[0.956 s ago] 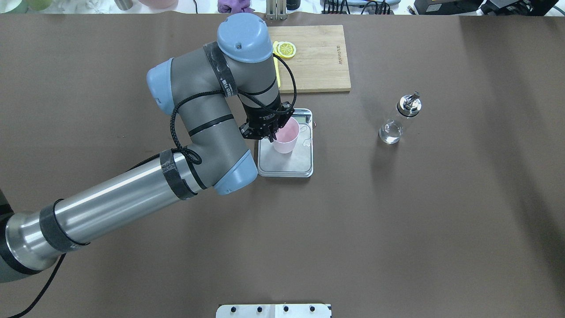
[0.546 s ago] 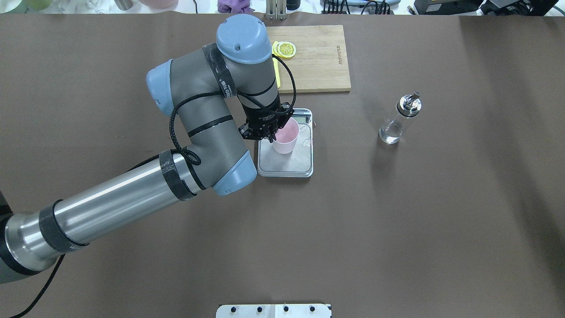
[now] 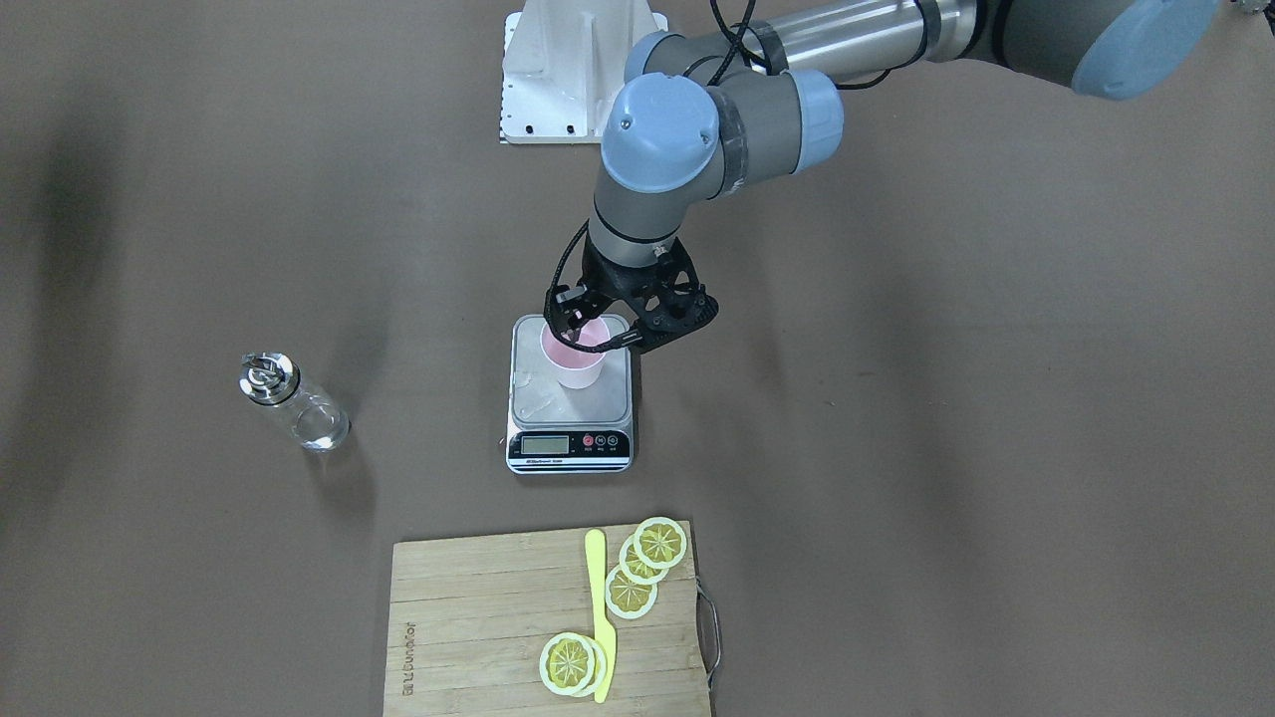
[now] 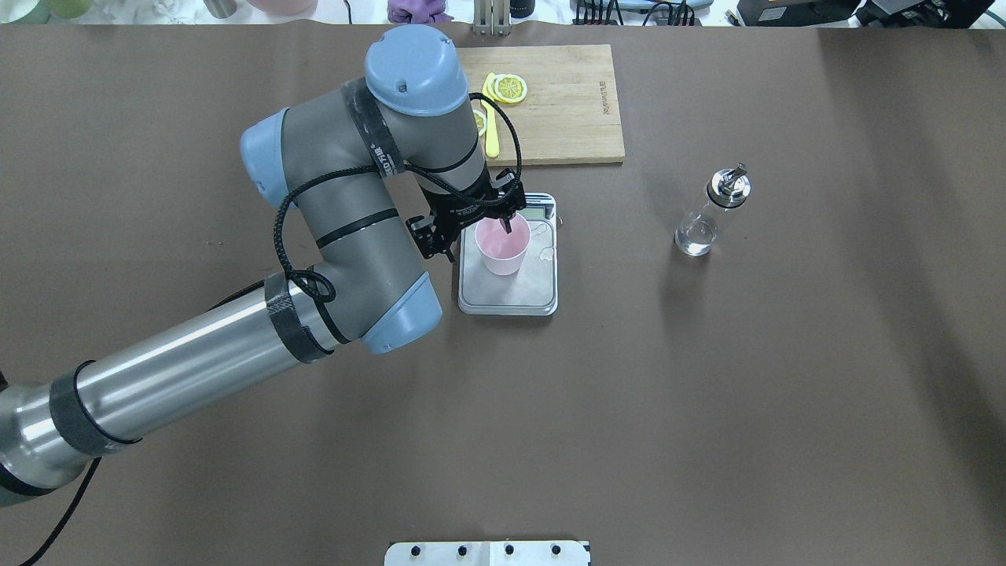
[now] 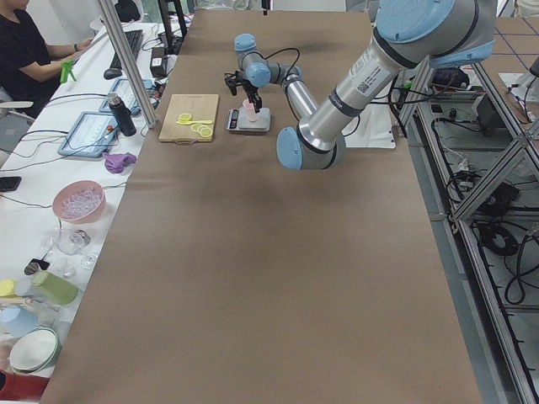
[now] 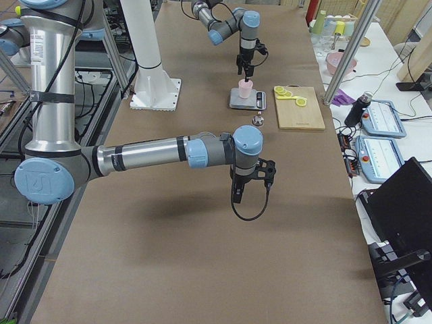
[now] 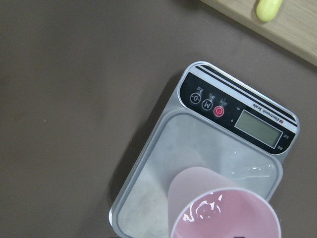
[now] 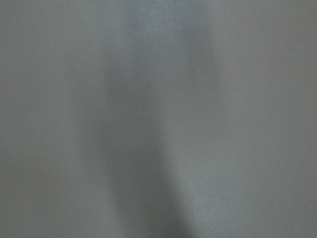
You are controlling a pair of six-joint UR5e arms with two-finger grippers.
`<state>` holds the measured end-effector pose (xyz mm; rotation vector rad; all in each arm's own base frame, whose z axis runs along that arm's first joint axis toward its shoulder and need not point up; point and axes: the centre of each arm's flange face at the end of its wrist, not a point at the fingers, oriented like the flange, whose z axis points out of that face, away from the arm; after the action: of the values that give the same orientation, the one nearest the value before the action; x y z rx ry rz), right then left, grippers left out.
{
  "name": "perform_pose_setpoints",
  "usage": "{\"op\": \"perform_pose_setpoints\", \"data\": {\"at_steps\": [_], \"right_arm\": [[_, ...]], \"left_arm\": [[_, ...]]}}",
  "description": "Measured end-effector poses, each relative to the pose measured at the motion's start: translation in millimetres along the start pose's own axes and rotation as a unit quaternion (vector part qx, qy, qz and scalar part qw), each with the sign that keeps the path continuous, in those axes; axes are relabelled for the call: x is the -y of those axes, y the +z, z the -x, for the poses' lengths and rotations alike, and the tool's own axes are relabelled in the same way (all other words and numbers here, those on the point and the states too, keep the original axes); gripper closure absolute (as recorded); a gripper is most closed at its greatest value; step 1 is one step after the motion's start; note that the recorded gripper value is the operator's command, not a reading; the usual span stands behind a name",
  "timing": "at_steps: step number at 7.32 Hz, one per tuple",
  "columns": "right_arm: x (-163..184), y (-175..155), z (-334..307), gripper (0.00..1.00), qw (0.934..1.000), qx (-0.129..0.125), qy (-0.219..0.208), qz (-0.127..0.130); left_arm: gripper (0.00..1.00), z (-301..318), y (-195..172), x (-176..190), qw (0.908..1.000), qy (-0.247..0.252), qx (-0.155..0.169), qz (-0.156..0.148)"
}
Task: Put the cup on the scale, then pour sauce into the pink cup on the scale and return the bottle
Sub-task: 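Lower the pink cup onto the scale and open the left gripper, then withdraw the left gripper from the cup while the right gripper reaches toward the sauce bottle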
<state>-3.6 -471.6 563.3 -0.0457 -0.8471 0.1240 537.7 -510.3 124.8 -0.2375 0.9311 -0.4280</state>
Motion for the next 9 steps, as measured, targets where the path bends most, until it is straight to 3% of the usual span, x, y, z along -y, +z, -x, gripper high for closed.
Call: {"op": "perform_pose_setpoints", "data": {"at_steps": [2, 3, 4, 6, 7, 9], "right_arm": [[-7.0, -21.4, 32.0, 0.00, 0.9992, 0.013, -0.033, -0.018], [-18.7, -39.9, 69.9, 0.00, 0.9964, 0.018, -0.075, -0.037], [-33.6, -53.2, 108.9, 0.00, 0.9912, 0.018, -0.120, -0.052], [-55.3, -51.0, 185.1, 0.01, 0.9709, 0.001, -0.222, -0.090], [-64.6, -32.3, 218.6, 0.01, 0.9643, -0.011, -0.241, -0.110], [-91.3, 8.1, 276.3, 0.01, 0.9664, 0.011, -0.203, -0.157]], "left_arm": [[0.02, 22.2, -18.5, 6.3, 0.9999, 0.001, -0.013, -0.005], [0.02, 34.8, -24.1, 10.6, 0.9998, 0.003, -0.016, -0.008], [0.02, 47.2, -29.2, 13.0, 0.9998, 0.009, -0.016, -0.011], [0.02, 67.5, -38.8, 17.2, 0.9996, 0.018, -0.015, -0.016], [0.02, 71.7, -40.7, 18.9, 0.9995, 0.020, -0.015, -0.018], [0.02, 74.0, -42.8, 20.5, 0.9995, 0.020, -0.016, -0.020]]}}
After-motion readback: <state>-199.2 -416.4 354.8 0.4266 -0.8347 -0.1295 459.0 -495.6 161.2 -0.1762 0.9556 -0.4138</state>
